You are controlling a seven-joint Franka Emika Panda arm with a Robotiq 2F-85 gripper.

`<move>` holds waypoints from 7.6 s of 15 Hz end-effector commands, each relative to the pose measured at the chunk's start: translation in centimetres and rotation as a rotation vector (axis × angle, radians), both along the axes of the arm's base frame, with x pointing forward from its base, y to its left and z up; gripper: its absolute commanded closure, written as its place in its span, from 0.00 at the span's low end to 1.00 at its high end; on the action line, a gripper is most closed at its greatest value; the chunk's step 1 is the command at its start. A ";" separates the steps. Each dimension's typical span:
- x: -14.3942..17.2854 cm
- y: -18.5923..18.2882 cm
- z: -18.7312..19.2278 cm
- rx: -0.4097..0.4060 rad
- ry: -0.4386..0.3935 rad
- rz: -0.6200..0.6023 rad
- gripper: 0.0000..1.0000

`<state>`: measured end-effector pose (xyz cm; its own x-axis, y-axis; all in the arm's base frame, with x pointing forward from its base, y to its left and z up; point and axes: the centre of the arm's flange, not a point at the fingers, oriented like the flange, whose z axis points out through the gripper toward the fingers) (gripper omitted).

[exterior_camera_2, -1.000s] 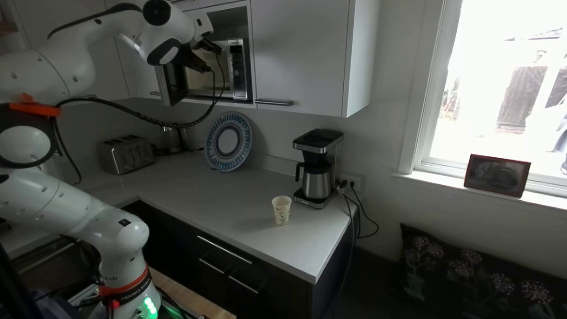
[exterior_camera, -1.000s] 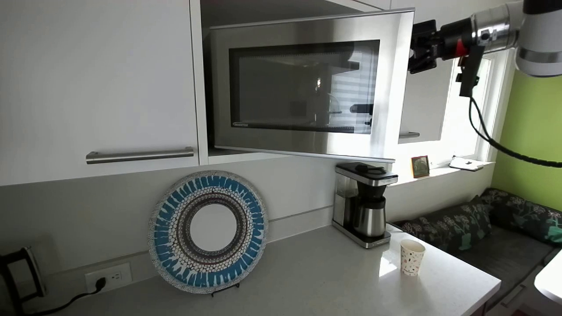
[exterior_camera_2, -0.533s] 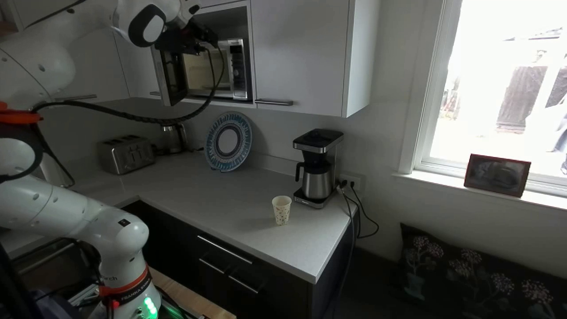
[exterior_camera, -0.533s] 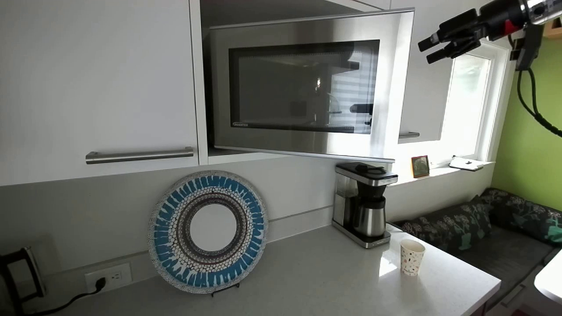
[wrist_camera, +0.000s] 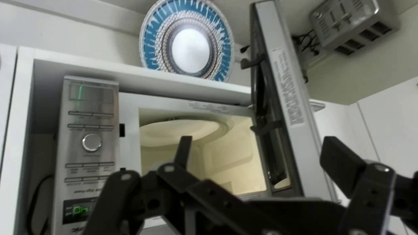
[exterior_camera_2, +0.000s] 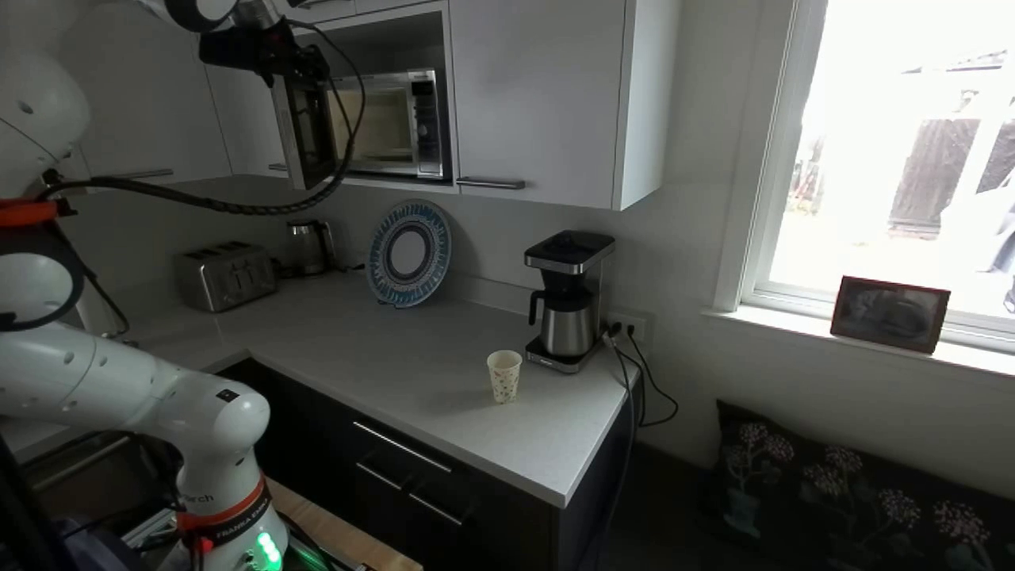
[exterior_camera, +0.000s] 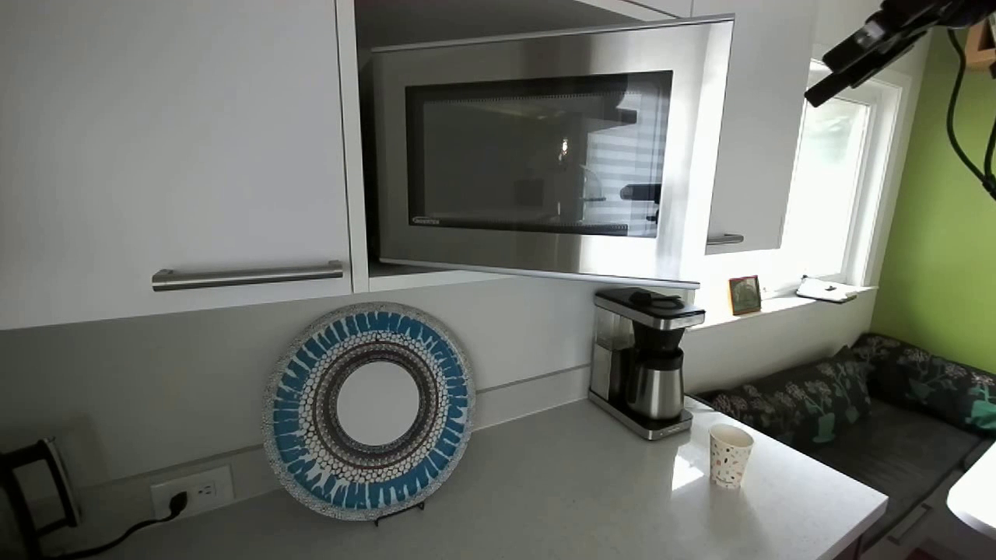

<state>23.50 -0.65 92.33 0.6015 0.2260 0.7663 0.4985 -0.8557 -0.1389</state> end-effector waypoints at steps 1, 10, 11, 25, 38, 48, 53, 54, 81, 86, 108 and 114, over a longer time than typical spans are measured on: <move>-1.9 1.2 1.3 -0.040 0.087 0.091 0.00; -0.5 6.0 0.8 -0.057 -0.010 0.198 0.00; -0.3 6.7 0.8 -0.070 -0.018 0.195 0.00; -3.2 11.1 2.9 -0.245 -0.087 0.075 0.00; -0.9 17.1 1.4 -0.292 -0.210 -0.001 0.99; 4.6 17.5 0.7 -0.354 -0.305 -0.104 1.00; 8.7 16.7 0.0 -0.319 -0.369 -0.300 1.00; 9.6 16.4 -0.3 -0.321 -0.366 -0.347 1.00; 21.3 13.8 -3.1 -0.184 -0.368 -0.849 1.00; 24.4 13.2 -3.1 -0.128 -0.411 -0.828 1.00; 23.8 12.8 -2.0 -0.170 -0.379 -0.814 0.61; 20.6 12.1 -1.7 -0.201 -0.290 -0.783 0.13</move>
<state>45.63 11.77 90.30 0.3797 -0.0348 0.9244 -0.3032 -0.9488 0.0888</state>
